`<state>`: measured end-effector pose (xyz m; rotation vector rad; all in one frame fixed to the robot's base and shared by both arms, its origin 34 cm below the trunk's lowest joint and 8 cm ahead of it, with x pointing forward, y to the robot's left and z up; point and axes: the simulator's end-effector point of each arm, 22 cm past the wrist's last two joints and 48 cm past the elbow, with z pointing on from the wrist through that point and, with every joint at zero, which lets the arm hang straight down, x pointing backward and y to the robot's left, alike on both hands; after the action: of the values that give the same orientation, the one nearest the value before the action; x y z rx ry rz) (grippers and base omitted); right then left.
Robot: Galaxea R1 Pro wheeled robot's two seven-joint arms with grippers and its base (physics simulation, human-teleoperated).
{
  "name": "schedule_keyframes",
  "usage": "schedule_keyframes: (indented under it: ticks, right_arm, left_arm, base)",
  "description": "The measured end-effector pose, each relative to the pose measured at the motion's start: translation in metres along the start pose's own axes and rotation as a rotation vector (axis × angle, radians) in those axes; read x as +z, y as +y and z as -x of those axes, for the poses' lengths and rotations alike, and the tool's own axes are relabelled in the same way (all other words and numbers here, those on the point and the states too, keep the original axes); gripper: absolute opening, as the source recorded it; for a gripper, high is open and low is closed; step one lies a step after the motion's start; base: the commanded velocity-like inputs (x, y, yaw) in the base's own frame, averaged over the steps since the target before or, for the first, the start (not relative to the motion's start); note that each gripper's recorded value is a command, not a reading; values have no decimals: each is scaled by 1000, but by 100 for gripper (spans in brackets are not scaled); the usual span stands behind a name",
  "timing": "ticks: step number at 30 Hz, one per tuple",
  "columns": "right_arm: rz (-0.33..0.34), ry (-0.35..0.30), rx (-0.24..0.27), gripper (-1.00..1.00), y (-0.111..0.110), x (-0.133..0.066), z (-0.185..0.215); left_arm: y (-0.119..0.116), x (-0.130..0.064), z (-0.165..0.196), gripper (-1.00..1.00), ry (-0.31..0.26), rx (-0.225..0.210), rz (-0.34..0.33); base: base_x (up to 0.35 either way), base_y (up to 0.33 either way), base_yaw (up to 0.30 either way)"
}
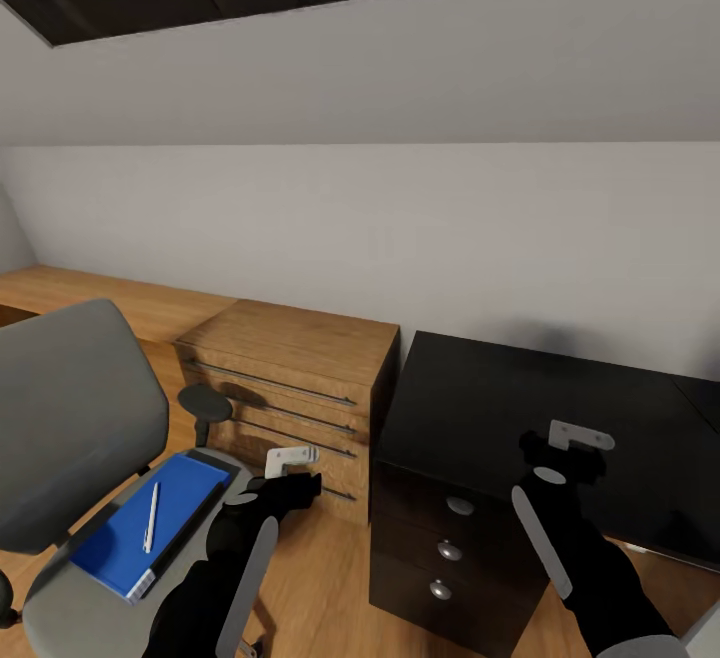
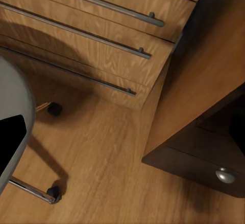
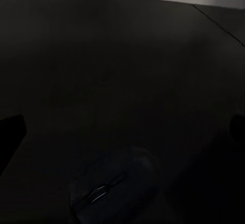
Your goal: In the bedroom, organize the workspace by keeping the computer under the desk, ensuring the monitor is on the desk, placing the keyboard on the desk next to the monitor, placing the mouse on the desk next to the keyboard, moving the folder from the swivel chair onto the desk next to the mouse, stacking the notebook on top of the folder with the pen on top of the notebook, and positioning the swivel chair next to the desk.
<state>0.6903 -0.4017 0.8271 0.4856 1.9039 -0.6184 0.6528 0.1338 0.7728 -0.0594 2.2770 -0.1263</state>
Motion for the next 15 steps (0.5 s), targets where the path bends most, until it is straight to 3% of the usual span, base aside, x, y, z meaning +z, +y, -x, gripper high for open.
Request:
schedule_keyframes:
  ticks: [15]
  right_arm:
    - [-7,82,-55,100,-3,13,-42]
  left_arm:
    - [0,0,1,100,-2,0,0]
  base:
    - [0,0,0]
